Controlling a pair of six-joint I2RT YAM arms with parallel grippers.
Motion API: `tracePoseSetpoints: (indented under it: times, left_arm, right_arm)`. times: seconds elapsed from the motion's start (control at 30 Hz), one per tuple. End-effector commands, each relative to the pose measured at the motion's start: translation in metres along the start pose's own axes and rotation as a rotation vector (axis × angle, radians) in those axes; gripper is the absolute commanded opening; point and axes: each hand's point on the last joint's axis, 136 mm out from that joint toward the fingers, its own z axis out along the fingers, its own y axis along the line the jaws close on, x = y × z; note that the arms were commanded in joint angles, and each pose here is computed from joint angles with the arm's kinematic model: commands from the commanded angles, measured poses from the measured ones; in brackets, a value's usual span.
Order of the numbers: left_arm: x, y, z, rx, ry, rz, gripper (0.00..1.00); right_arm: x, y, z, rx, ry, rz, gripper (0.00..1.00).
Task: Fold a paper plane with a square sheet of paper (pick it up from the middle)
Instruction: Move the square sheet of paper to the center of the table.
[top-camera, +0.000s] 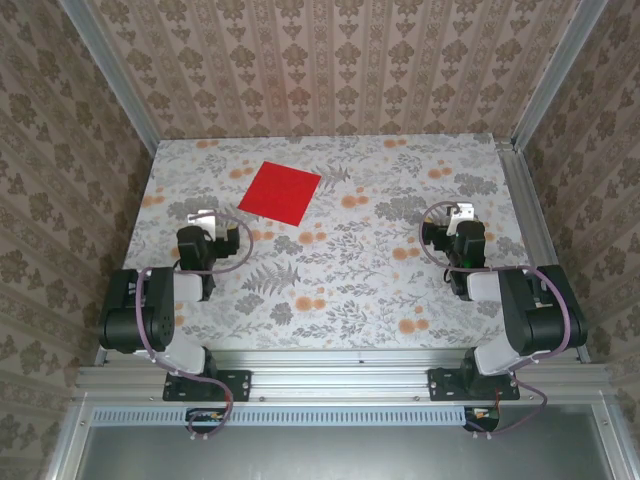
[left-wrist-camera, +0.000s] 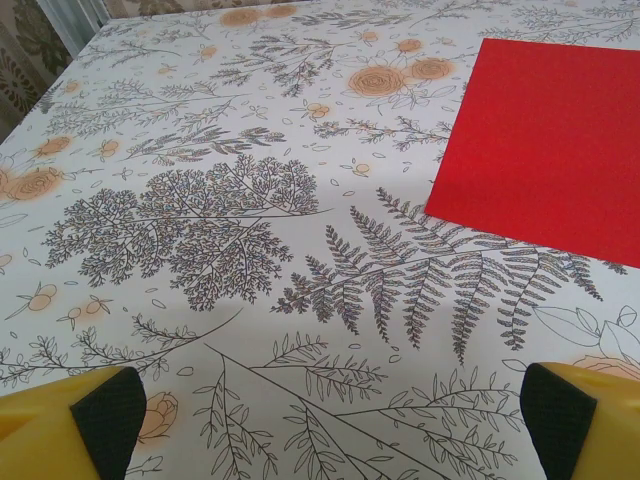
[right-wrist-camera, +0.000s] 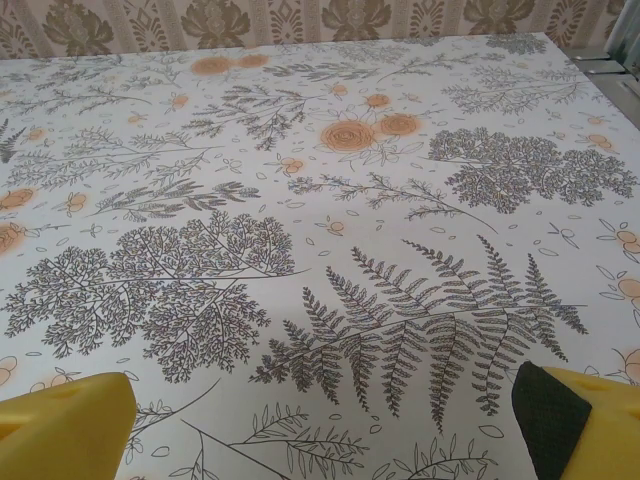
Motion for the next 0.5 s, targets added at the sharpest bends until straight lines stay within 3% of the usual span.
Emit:
tracePoseSetpoints:
  times: [0.0,0.47]
  left_arm:
    - [-0.0158,-0.0012,0.0,0.012,-0.05,0.02,1.0]
    - [-0.0155,-0.0003,0.0001,0.016,-0.049,0.014,1.0]
  right_arm:
    - [-0.0062,-0.0029,0.0004,0.015,-0.028,-0.001,1.0]
    - [-0.0065,-0.0026,0.0,0.011,-0.03,0.001,1.0]
